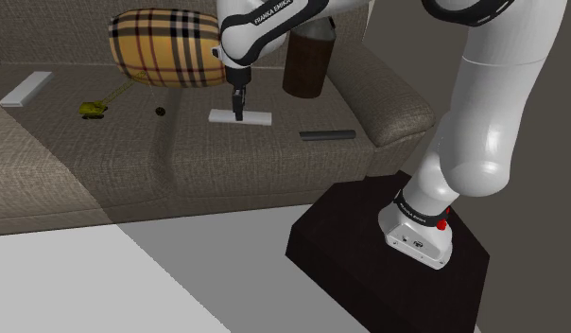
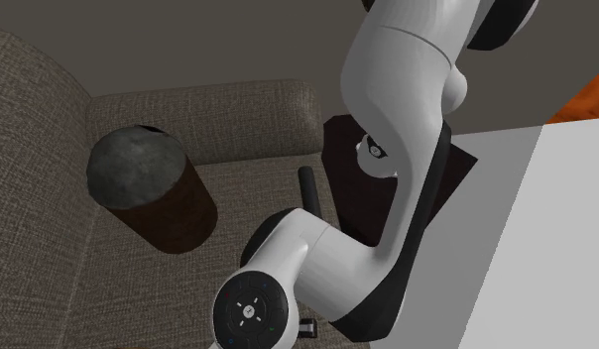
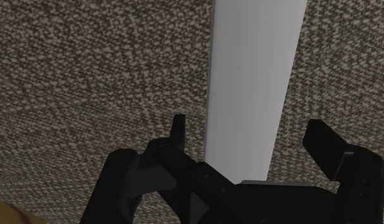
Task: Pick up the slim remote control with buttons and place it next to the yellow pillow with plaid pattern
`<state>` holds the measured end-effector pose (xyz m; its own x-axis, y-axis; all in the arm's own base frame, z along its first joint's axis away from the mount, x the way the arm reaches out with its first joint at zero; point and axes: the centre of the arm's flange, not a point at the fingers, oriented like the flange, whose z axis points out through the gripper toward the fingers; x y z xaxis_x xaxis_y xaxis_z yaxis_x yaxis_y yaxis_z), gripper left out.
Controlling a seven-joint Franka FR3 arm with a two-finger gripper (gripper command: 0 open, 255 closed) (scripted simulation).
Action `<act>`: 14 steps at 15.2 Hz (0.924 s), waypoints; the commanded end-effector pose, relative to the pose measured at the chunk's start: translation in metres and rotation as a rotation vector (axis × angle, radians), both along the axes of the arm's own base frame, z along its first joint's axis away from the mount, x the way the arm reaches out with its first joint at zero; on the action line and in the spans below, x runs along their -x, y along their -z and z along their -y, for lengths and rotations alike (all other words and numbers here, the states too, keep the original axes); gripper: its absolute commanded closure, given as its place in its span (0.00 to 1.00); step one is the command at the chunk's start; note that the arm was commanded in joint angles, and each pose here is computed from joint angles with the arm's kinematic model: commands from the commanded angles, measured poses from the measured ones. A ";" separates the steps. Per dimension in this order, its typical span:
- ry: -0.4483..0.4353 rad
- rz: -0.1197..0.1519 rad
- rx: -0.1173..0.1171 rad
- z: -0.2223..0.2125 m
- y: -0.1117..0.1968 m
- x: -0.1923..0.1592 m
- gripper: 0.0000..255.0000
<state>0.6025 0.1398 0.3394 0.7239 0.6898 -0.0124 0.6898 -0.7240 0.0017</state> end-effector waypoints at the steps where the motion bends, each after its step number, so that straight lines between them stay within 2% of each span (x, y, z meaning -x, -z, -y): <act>1: 0.000 0.000 0.000 0.000 0.000 0.000 0.00; 2: 0.000 0.000 0.000 0.000 0.000 0.000 0.00; 6: 0.000 0.000 0.000 -0.001 -0.050 0.000 0.00; 14: 0.000 0.000 0.000 -0.001 -0.050 0.000 0.00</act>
<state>0.6030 0.1404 0.3894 0.7239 0.6898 -0.0124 0.6898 -0.7240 0.0018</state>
